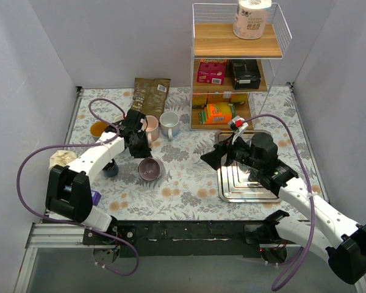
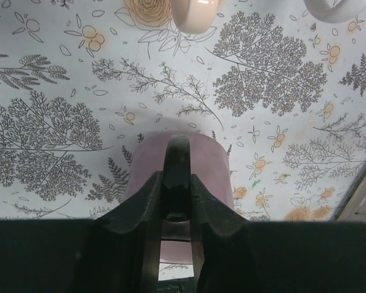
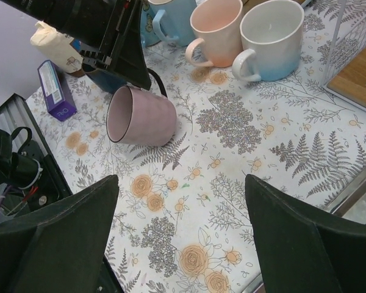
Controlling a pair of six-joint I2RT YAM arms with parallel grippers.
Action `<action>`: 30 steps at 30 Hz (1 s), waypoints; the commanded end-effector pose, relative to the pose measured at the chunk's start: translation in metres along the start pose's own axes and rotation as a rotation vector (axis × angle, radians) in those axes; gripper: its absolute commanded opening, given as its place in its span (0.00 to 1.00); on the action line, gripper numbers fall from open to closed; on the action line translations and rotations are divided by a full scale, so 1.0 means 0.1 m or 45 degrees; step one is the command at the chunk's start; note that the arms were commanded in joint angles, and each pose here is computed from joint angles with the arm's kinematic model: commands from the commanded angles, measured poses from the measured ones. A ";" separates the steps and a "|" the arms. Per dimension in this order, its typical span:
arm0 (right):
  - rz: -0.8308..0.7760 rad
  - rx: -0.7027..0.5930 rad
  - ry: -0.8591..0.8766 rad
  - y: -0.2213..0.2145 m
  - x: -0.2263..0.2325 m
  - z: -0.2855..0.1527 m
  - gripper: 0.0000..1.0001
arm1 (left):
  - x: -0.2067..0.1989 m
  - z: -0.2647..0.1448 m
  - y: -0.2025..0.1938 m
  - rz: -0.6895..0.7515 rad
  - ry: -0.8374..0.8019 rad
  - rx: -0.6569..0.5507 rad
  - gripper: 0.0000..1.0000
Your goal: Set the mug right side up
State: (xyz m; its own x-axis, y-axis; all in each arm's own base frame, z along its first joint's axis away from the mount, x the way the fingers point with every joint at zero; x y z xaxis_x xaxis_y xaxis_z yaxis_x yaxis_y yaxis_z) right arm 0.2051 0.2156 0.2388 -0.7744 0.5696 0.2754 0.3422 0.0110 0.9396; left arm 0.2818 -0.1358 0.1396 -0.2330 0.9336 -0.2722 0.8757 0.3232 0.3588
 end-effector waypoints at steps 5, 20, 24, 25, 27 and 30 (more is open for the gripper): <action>-0.026 -0.086 0.049 0.09 0.07 -0.03 0.90 | 0.25 -0.13 0.16 -0.070 0.122 -0.035 0.00; -0.011 -0.058 0.050 0.04 0.08 -0.05 0.89 | 0.78 0.01 0.34 -0.183 0.392 -0.052 0.17; -0.009 -0.058 0.035 0.04 0.07 -0.06 0.89 | 0.82 0.06 0.41 -0.172 0.451 -0.058 0.18; -0.008 -0.057 0.031 0.04 0.06 -0.06 0.89 | 0.82 0.07 0.44 -0.172 0.456 -0.064 0.19; -0.004 -0.055 0.025 0.04 0.06 -0.06 0.89 | 0.84 0.10 0.45 -0.173 0.475 -0.063 0.20; -0.002 -0.051 0.018 0.05 0.05 -0.06 0.89 | 0.86 0.12 0.49 -0.169 0.508 -0.070 0.22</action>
State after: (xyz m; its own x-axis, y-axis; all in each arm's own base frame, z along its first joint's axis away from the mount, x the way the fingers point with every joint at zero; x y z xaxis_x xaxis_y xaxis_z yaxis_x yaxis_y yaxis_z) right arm 0.1988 0.2146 0.2354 -0.7792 0.5538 0.2936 0.3500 -0.0041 0.9367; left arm 0.3030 -0.0557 0.1141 -0.4841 0.8747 -0.0226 0.8189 0.4620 0.3404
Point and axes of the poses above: each gripper's point midway between its finger pads, its own z axis out along the fingers, its own x axis along the line the jaws close on, y = z × x, the point moved 4 cm from there along -z, back along the fingers, and after that the axes turned 5 degrees about -z, right-handed, at the moved point
